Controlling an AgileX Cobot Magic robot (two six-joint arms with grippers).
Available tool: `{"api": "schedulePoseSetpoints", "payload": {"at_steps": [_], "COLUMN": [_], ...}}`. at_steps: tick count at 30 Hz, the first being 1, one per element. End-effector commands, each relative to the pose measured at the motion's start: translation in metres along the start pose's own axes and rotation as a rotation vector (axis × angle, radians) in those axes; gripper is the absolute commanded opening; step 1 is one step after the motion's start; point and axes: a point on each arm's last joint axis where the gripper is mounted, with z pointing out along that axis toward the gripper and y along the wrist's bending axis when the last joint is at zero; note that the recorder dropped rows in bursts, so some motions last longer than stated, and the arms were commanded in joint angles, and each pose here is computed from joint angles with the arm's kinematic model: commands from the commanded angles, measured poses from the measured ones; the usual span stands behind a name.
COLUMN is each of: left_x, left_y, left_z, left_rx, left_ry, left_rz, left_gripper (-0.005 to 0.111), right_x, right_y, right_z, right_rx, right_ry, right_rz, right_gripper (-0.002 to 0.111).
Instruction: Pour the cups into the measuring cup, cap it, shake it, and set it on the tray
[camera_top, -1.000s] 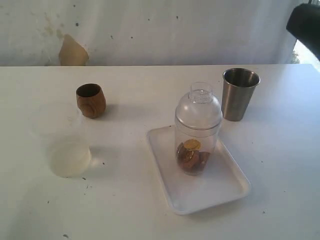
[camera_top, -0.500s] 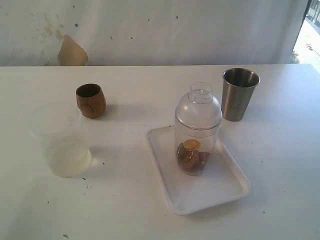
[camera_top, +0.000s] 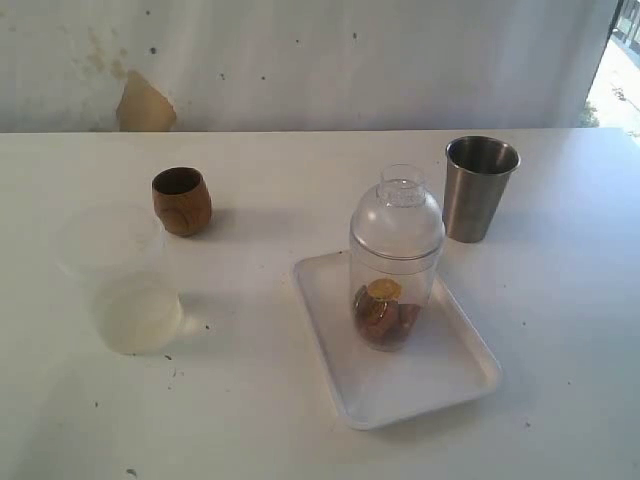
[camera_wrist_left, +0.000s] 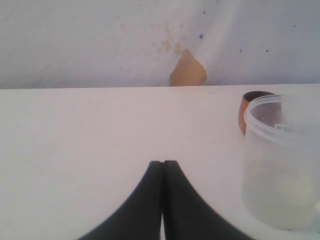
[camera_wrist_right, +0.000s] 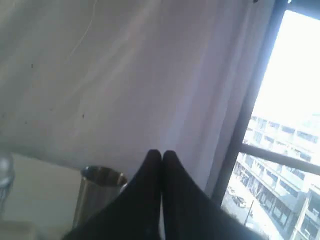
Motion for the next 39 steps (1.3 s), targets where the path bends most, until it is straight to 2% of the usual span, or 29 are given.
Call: {"api": "schedulePoseSetpoints", "payload": {"at_steps": [1,5,10,20,26,39], "left_x": [0.001,0.001,0.001,0.001,0.001,0.001], "left_y": [0.0,0.0,0.0,0.0,0.0,0.0], "left_z": [0.0,0.0,0.0,0.0,0.0,0.0], "left_rx": [0.002,0.002,0.002,0.002,0.002,0.002], "left_ry": [0.001,0.001,0.001,0.001,0.001,0.001], "left_rz": [-0.005,-0.005,-0.005,-0.005,-0.005,-0.005], "left_gripper": [0.0,0.0,0.0,0.0,0.0,0.0], "right_x": [0.017,0.03,0.04,0.043,0.043,0.046], "right_y": [0.009,0.016,0.016,0.017,0.014,0.017], "right_z": [-0.003,-0.007,-0.011,-0.013,-0.013,-0.014], "right_rx": [-0.101,-0.182,-0.177,-0.181,-0.127,-0.131], "right_ry": [0.172,0.323,0.446,0.479,0.492,0.53], "right_rz": [-0.041,0.041,0.083,0.108,0.112,0.208], "right_gripper": [0.0,0.0,0.0,0.0,0.0,0.0]}}
